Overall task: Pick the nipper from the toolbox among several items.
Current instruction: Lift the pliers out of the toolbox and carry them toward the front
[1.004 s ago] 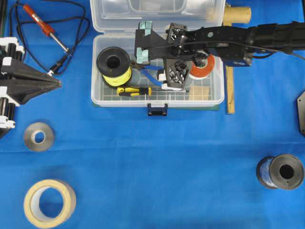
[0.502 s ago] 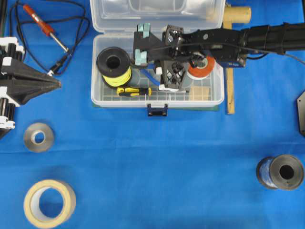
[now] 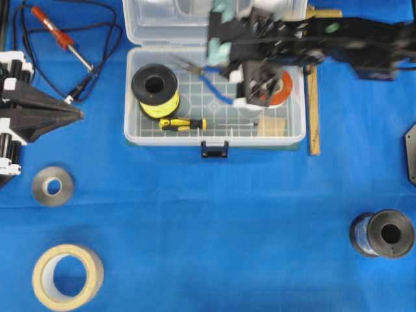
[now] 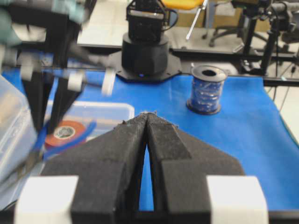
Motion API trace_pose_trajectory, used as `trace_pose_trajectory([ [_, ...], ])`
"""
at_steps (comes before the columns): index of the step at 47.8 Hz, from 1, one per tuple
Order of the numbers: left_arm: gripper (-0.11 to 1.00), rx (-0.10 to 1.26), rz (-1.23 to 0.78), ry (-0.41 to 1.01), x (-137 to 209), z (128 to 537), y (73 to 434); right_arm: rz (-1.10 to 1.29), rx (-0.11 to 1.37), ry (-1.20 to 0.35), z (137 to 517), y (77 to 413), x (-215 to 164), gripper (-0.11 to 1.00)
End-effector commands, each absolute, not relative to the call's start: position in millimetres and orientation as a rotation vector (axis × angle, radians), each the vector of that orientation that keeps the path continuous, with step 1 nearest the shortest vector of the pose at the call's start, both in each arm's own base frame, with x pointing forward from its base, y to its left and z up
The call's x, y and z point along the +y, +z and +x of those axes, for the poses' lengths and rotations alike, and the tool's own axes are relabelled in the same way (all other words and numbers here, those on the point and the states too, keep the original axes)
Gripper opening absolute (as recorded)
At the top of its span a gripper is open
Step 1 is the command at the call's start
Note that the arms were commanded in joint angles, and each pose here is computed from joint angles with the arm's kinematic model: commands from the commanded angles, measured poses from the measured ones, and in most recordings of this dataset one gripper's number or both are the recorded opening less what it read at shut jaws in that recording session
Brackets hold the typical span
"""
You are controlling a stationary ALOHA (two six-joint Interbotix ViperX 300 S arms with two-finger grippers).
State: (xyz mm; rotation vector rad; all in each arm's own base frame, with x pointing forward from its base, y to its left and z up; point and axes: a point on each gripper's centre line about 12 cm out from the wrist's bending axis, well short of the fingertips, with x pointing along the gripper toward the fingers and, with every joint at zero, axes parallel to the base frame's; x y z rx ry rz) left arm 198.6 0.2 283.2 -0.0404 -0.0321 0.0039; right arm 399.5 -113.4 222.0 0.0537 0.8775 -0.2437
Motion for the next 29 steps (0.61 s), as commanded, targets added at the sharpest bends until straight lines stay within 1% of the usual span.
trace_pose_trajectory([
  [1, 0.00, -0.041, -0.043, 0.004, 0.2, 200.2, 286.9, 0.028, 0.769, -0.207, 390.4, 264.4, -90.9, 0.13],
  [5, 0.00, -0.043, -0.043, 0.004, 0.2, 200.0, 287.2, 0.018, 0.720, -0.167, 384.1, 278.5, -69.2, 0.13],
  [8, 0.00, -0.043, -0.043, 0.004, 0.2, 200.0, 287.2, 0.010, 0.690, -0.128, 381.5, 282.6, -51.3, 0.13],
  [15, 0.00, -0.040, -0.045, 0.004, 0.2, 200.1, 286.3, -0.023, 0.650, 0.007, 380.8, 278.2, 4.3, 0.13],
  [19, 0.00, -0.040, -0.048, 0.004, 0.2, 200.1, 286.3, -0.032, 0.643, 0.080, 383.3, 269.1, 35.2, 0.13],
  [22, 0.00, -0.040, -0.047, 0.002, -0.1, 200.1, 286.3, -0.031, 0.651, 0.114, 386.4, 259.4, 51.2, 0.13],
  [29, 0.00, -0.040, -0.048, 0.004, 0.2, 200.1, 286.3, 0.015, 0.726, 0.133, 396.7, 222.1, 72.1, 0.13],
])
